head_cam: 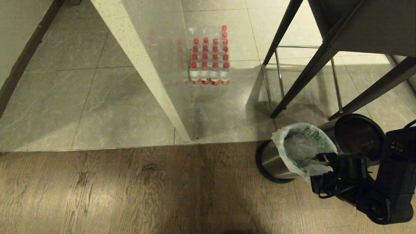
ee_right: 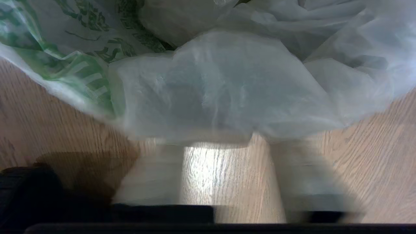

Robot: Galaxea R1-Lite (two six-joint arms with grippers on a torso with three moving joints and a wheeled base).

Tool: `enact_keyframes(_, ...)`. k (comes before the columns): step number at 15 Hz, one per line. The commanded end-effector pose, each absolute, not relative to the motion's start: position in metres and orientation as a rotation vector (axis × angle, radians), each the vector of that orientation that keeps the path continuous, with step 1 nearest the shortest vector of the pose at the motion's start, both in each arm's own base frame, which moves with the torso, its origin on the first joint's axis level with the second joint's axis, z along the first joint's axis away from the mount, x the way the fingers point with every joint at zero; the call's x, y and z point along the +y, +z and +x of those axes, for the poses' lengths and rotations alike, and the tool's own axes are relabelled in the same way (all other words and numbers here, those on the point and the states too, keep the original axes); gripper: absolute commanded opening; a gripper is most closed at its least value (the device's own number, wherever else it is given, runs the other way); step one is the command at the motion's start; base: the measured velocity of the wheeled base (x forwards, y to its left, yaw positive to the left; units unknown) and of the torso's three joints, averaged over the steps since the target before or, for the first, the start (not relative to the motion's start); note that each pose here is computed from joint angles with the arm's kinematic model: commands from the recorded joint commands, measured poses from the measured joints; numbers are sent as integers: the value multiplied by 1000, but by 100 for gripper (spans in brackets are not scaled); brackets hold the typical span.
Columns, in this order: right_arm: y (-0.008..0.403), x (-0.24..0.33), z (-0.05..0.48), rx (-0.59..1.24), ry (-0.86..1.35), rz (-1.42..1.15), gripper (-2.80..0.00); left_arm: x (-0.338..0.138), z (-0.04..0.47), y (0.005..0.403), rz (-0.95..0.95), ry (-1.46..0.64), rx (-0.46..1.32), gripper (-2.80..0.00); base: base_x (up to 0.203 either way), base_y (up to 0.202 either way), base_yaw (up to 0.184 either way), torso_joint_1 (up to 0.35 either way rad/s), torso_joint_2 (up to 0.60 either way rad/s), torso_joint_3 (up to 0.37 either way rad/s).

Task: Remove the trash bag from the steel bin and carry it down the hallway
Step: Pick up the trash bag

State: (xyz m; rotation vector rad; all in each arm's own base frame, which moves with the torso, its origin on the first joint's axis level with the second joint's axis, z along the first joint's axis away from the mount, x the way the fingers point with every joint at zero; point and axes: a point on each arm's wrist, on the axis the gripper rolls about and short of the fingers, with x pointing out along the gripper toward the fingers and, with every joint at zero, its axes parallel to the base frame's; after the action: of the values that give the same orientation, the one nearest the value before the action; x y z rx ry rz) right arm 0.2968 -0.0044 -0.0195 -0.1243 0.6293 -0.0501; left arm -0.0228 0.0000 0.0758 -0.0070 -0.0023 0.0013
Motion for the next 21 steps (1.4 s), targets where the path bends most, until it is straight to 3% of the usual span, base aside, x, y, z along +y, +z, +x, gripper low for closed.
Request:
enact_keyframes(1,-18,-4,295,625,-51,-125,-280,0,-23,76,-8,2,-1,-280,0,0,0,0,0,0)
enact_keyframes(6,-14,-1,294,616,-47,-130,-280,0,-23,76,-8,2,-2,-280,0,0,0,0,0,0)
enact_keyframes(14,46,7,277,611,-17,-132,-280,0,-23,75,-8,2,0,-280,0,0,0,0,0,0)
enact_keyframes(21,64,9,285,566,-20,-130,-280,0,-23,75,-8,2,0,-280,0,0,0,0,0,0)
